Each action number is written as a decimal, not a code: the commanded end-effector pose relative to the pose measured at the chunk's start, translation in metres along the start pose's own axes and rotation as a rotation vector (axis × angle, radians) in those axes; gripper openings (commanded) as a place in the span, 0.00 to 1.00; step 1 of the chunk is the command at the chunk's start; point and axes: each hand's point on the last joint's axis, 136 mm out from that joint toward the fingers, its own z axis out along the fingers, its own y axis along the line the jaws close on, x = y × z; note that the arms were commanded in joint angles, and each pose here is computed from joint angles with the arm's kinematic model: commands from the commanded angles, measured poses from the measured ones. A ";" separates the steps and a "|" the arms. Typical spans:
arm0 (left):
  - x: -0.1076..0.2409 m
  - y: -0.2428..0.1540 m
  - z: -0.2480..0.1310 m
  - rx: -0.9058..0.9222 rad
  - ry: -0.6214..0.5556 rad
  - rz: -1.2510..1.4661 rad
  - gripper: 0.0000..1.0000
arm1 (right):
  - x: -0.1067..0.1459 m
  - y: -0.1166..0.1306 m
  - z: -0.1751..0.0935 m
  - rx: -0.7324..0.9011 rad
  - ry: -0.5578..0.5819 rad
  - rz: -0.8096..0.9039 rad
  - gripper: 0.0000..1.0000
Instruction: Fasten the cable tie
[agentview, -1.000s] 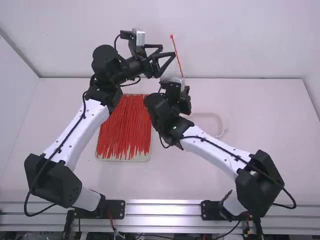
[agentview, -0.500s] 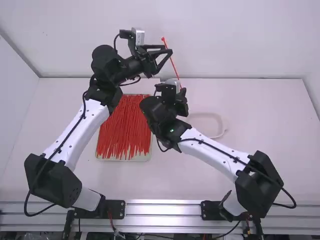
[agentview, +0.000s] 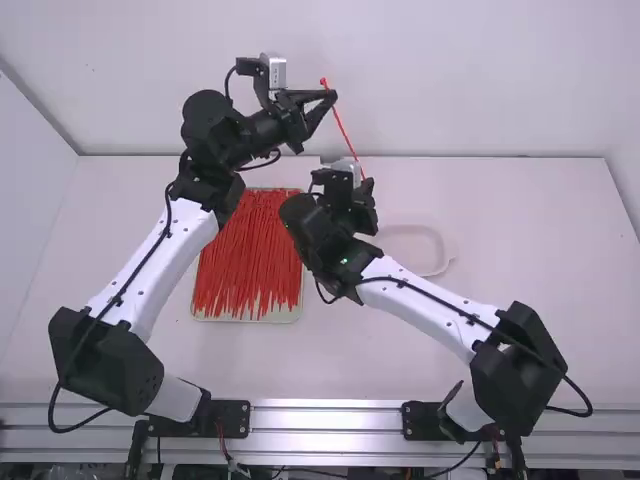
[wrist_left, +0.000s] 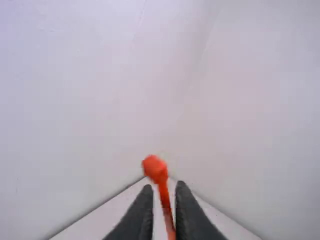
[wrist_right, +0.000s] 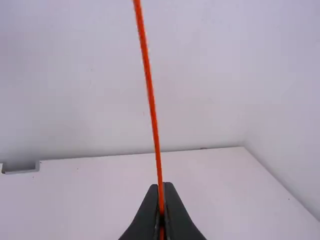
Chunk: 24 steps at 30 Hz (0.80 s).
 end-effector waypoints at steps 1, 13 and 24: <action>-0.015 -0.002 -0.002 -0.002 -0.029 0.022 0.02 | -0.011 -0.003 0.001 0.019 -0.008 0.048 0.00; -0.010 0.004 -0.003 -0.021 -0.009 0.058 0.02 | -0.002 0.052 0.003 -0.326 0.022 -0.113 0.49; -0.018 0.053 -0.040 -0.118 0.020 0.031 0.02 | 0.030 0.109 -0.048 -0.777 0.071 -0.328 0.88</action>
